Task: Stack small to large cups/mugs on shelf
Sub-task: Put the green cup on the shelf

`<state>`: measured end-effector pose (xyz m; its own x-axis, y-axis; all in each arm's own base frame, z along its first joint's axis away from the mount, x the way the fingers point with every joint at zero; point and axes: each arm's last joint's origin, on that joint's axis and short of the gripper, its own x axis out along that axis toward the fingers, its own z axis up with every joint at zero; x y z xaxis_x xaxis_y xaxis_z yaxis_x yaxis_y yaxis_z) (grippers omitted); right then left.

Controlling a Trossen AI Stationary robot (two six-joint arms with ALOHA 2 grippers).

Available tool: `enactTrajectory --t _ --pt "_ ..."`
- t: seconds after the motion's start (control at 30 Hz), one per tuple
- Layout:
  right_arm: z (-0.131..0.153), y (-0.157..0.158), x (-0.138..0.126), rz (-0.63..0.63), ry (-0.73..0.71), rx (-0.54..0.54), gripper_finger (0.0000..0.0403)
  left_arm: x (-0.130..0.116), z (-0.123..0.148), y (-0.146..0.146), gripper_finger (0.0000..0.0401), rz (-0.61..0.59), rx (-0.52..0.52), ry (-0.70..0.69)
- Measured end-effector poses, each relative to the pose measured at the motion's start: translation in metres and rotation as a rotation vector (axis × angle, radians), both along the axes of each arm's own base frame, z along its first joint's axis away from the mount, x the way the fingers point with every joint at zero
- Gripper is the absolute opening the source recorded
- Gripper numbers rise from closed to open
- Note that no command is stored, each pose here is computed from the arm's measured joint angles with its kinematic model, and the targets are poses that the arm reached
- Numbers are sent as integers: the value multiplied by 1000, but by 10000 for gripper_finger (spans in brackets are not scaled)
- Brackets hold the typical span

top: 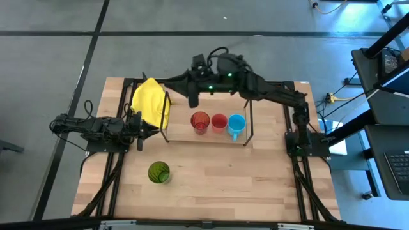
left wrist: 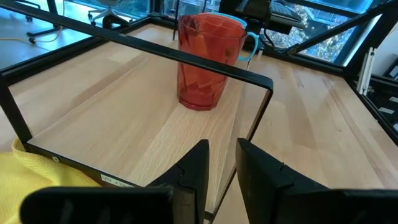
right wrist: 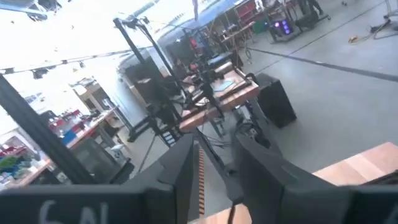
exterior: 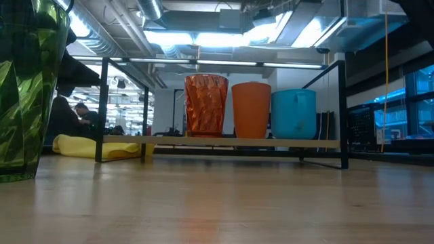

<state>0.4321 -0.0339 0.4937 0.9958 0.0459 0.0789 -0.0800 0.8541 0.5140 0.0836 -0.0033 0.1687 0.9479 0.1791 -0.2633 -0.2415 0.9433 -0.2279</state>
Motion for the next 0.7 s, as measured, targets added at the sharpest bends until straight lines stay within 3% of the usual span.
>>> enactTrajectory --t 0.13,0.23,0.33,0.6,0.7 --pt "11 2 -10 20 -36 7 120 1 3 0 75 24 -13 -36" --pt "15 4 -14 72 -53 -31 120 3 16 1 75 80 -246 -213" --pt "16 7 -15 168 -61 -84 120 3 31 2 75 122 -337 -387" --pt "14 9 -15 247 -50 -140 120 -2 57 4 75 112 -403 -672" --pt "14 5 -16 238 -58 -187 120 -5 61 7 75 238 -342 -721"
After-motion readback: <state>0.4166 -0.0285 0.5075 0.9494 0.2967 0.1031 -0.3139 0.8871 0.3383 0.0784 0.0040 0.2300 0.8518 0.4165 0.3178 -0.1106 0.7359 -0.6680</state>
